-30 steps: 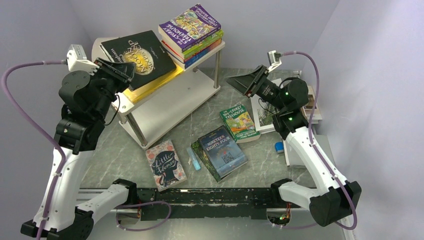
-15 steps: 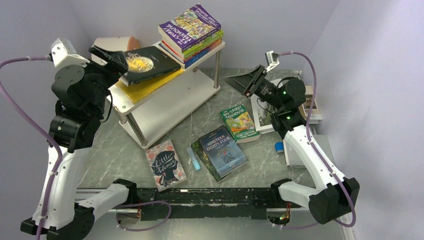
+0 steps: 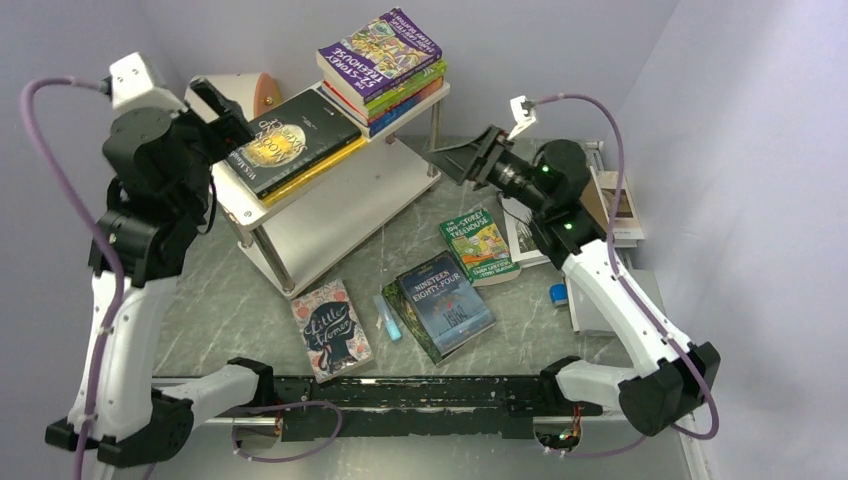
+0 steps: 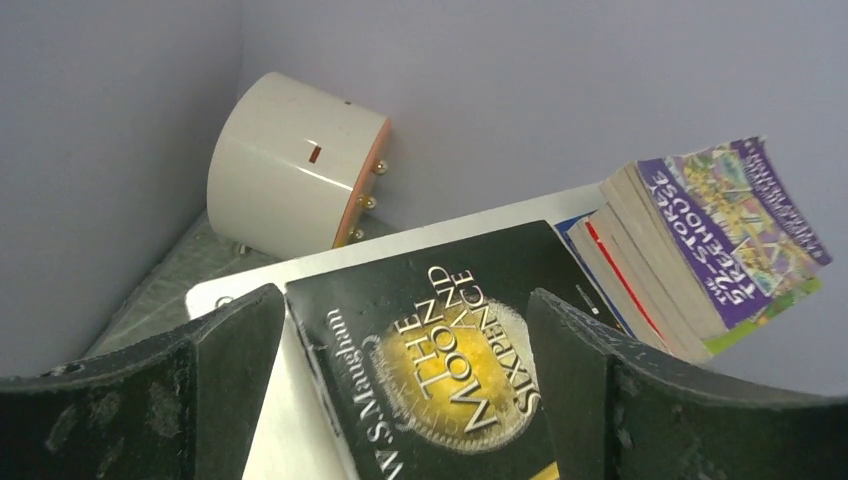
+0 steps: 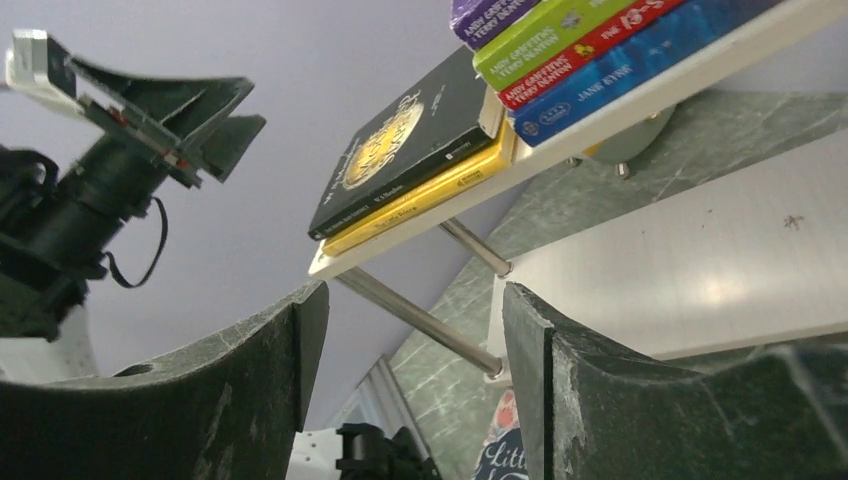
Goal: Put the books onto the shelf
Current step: Place the book on the shelf, then adjust the book on the shelf.
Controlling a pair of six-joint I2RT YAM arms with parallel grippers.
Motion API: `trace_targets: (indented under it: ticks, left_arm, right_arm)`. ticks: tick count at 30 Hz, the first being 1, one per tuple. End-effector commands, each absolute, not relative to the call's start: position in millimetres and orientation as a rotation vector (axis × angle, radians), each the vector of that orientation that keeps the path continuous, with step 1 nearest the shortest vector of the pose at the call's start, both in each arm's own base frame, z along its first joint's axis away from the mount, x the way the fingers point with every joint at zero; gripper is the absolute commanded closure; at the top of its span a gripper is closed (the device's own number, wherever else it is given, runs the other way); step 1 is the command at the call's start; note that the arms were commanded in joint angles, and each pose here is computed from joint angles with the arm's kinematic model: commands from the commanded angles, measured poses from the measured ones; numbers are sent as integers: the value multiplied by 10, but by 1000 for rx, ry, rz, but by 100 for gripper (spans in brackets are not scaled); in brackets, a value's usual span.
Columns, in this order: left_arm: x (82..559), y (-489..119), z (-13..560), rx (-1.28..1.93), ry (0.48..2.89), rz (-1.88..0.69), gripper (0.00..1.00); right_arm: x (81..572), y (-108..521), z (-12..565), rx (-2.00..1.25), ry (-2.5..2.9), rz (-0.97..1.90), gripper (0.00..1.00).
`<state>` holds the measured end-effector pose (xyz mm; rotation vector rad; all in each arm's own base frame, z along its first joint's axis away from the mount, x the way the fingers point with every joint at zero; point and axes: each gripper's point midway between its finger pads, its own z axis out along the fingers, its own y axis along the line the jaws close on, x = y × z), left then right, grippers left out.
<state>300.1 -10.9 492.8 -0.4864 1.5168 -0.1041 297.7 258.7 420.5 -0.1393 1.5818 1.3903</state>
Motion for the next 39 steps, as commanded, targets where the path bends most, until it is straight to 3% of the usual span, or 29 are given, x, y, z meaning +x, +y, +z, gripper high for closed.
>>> trace_targets:
  ticks: [1,13,20,24,32,39]
  left_arm:
    - [3313,-250,4613,-378,1690,-23,6]
    - [3586,303,4369,-496,1751,62,3]
    - [3589,352,4327,-499,1748,-41,3]
    - [3521,503,4302,-572,1706,-12,9]
    - [3506,394,4179,-535,1727,-113,13]
    - [3507,376,4127,-529,1740,-143,24]
  right_arm:
    - [3112,2828,4113,-179,1625,1186,32]
    - [3333,3462,4173,-182,1608,1029,35]
    - [3529,3718,4156,-195,1624,963,45]
    - [3606,3806,4178,-194,1619,956,53]
    - [3736,3934,4142,-198,1638,932,51]
    - [3773,4019,4066,-226,1652,930,52]
